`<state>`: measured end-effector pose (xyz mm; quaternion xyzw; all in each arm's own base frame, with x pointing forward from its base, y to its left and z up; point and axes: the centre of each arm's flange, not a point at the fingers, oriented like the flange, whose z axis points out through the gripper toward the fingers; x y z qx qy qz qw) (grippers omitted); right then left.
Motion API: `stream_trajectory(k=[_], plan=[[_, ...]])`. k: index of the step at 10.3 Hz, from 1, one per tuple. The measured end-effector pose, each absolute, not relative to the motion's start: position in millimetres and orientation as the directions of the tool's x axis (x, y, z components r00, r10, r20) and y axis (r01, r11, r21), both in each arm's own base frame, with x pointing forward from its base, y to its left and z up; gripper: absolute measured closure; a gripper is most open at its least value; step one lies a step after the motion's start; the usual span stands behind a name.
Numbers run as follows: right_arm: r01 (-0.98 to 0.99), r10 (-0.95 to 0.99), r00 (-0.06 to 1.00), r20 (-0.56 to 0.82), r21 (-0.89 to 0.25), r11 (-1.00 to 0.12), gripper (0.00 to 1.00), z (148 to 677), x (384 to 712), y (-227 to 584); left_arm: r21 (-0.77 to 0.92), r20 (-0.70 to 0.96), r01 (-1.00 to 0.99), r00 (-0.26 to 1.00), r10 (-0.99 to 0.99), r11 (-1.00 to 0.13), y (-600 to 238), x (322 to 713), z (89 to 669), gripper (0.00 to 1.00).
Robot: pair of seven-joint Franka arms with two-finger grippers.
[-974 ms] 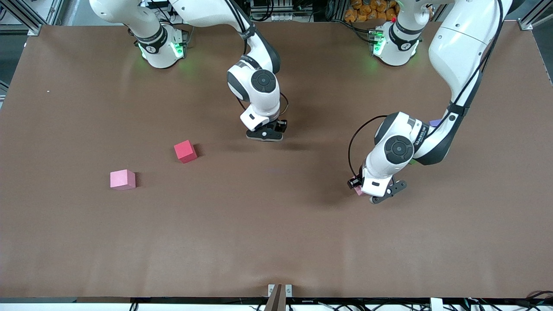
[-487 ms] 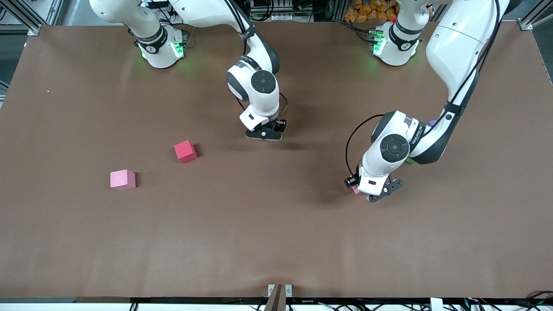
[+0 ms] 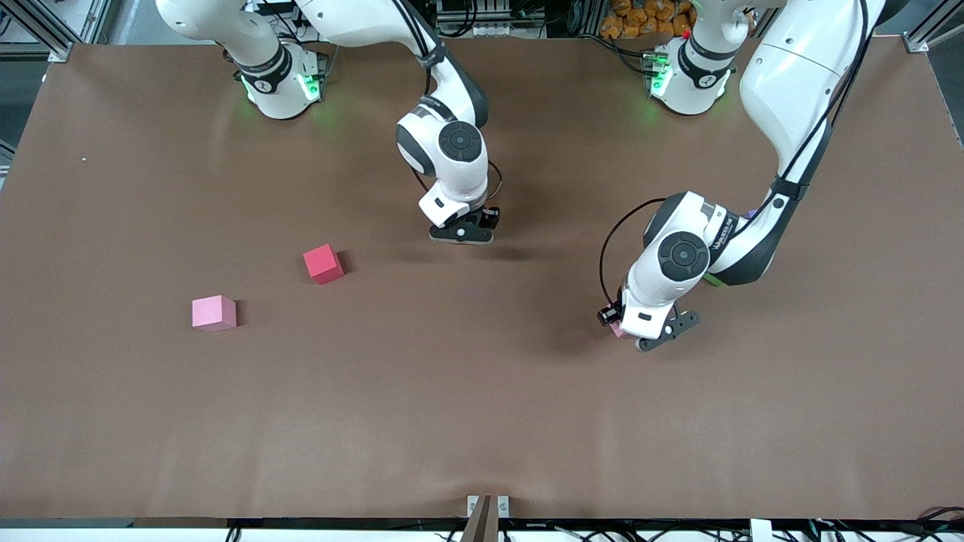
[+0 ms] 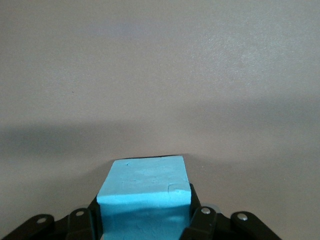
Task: Arrange blocks into number 1
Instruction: 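Carry pink to cyan with the left gripper while the right gripper reaches red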
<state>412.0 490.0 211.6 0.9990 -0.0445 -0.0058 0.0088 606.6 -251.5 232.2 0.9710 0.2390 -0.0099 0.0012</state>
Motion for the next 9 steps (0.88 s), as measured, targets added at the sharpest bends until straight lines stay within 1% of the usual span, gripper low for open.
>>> stream_trajectory(k=[2,3,4,6,7,9], plan=[[-0.084,-0.085,0.996,-0.013,0.017,-0.996,0.36,211.4,409.9,491.7,-0.001,-0.018,0.455,0.89,0.455,-0.89,-257.8,604.4,233.7,0.38],[-0.083,-0.083,0.996,-0.013,0.017,-0.996,0.29,211.3,408.9,492.5,0.001,-0.016,0.451,0.893,0.451,-0.893,-261.5,603.6,235.2,0.38],[-0.082,-0.082,0.997,-0.013,0.016,-0.997,0.26,211.4,408.7,492.9,0.003,-0.014,0.449,0.894,0.449,-0.894,-263.4,603.6,236.5,0.38],[-0.082,-0.082,0.997,-0.008,0.007,-0.997,0.02,217.1,410.0,493.9,0.009,-0.009,0.447,0.894,0.447,-0.894,-265.5,605.2,239.4,0.38],[-0.08,-0.08,0.997,-0.001,-0.005,-0.997,0.0,227.0,412.6,492.4,0.012,-0.007,0.443,0.896,0.443,-0.896,-269.0,605.0,241.2,0.38],[-0.067,-0.067,0.998,0.013,-0.036,-0.997,0.0,260.1,426.6,470.2,0.022,0.002,0.413,0.911,0.413,-0.911,-283.5,603.0,246.8,0.38]])
